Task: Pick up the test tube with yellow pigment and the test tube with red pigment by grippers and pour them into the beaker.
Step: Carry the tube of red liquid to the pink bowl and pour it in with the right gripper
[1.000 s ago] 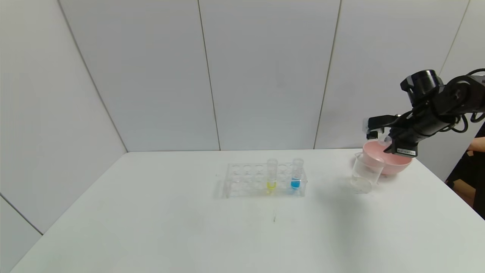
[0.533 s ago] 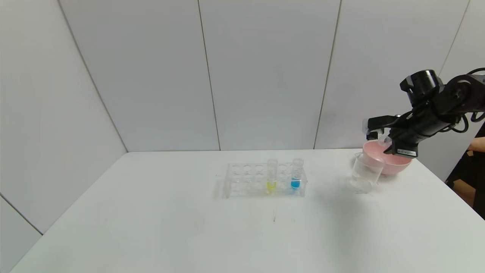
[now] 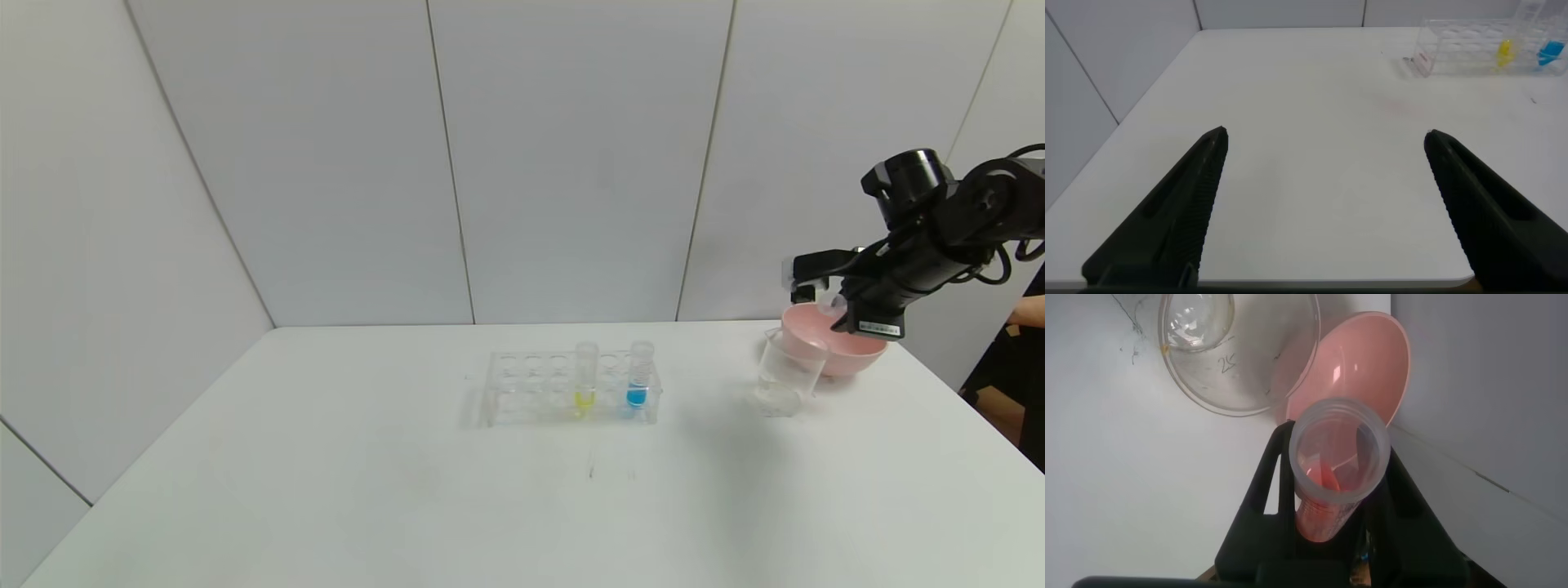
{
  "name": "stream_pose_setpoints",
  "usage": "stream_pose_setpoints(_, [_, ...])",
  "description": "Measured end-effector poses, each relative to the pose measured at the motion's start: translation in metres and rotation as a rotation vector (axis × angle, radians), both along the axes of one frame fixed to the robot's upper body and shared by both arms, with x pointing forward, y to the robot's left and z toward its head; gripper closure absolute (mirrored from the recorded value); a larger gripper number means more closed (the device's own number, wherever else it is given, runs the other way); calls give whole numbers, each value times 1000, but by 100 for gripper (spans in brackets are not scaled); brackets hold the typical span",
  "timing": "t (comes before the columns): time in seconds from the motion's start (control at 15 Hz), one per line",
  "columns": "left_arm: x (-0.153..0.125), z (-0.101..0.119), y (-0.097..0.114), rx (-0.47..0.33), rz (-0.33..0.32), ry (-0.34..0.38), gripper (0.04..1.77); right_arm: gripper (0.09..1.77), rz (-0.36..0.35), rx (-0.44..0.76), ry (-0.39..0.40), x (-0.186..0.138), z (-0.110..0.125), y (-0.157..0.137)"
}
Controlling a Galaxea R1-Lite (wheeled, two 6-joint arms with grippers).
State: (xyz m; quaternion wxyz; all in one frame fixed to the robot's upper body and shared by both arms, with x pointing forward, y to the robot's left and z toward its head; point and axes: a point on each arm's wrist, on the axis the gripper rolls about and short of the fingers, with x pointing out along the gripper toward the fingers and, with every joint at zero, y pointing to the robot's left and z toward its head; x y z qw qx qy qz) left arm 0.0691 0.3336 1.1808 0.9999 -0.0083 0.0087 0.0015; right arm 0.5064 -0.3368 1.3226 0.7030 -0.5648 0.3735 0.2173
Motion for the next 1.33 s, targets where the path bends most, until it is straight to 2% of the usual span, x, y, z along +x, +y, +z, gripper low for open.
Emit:
stream_pose_setpoints(0.53, [0, 0, 0, 0, 0, 0, 9, 132, -6, -23, 6, 0, -2, 5])
stream_pose_setpoints(1.2, [0, 0, 0, 0, 0, 0, 9, 132, -74, -142, 30, 5, -11, 10])
stream_pose_setpoints(1.33, [0, 0, 0, 0, 0, 0, 9, 132, -70, -146, 34, 7, -14, 13])
